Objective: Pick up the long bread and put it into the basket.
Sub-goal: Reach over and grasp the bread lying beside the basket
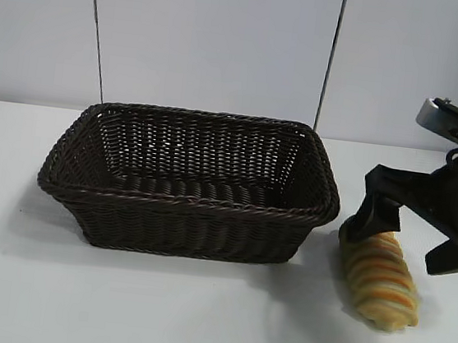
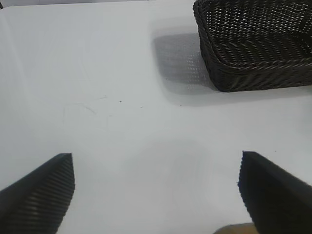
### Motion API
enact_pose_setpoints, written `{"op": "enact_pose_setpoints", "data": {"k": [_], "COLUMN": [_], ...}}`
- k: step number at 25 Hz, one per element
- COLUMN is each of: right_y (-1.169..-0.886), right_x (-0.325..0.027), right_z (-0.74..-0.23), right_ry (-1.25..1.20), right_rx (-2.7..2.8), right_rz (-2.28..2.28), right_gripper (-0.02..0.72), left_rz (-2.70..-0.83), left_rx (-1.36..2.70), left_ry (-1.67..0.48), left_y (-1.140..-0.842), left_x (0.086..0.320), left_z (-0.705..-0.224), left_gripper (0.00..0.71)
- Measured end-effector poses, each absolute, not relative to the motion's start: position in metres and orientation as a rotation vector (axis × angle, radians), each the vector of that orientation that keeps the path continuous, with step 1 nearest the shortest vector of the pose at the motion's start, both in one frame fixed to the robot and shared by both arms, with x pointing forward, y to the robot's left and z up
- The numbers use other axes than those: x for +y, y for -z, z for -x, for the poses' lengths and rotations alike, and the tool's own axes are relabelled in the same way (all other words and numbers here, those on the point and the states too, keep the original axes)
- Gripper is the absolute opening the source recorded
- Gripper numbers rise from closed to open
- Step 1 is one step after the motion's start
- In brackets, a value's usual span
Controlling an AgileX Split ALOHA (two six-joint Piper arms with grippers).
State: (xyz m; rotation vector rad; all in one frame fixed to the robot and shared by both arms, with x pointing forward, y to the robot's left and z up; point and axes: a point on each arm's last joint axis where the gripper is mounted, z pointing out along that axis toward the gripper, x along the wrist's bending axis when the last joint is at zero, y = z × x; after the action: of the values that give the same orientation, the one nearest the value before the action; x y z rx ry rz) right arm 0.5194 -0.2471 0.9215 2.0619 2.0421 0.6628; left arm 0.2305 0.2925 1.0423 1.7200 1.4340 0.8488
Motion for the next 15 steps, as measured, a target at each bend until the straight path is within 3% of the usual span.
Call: {"op": "enact_pose_setpoints", "data": {"k": [10, 12, 15], "right_y": [-0.915, -0.911, -0.904], "right_x": [-0.248, -0.248, -0.248], "right_z": [-0.52, -0.52, -0.52], "right_ry": [-0.632, -0.615, -0.592], "right_rx": [2.025, 2.029, 2.021], "right_rz": [-2.106, -2.122, -2.162], "right_gripper": [0.64, 0.605, 0.485], "left_rz": [-1.72, -1.72, -1.72], "left_rx": [1.434, 1.434, 1.434], "left_ry": [-0.85, -0.85, -0.85], "left_y": [-1.042, -1.042, -1.042], "left_x": [0.293, 0.293, 0.293], "left_z": [-0.231, -0.231, -0.231], "left_gripper": [0.659, 0.659, 0.659]}}
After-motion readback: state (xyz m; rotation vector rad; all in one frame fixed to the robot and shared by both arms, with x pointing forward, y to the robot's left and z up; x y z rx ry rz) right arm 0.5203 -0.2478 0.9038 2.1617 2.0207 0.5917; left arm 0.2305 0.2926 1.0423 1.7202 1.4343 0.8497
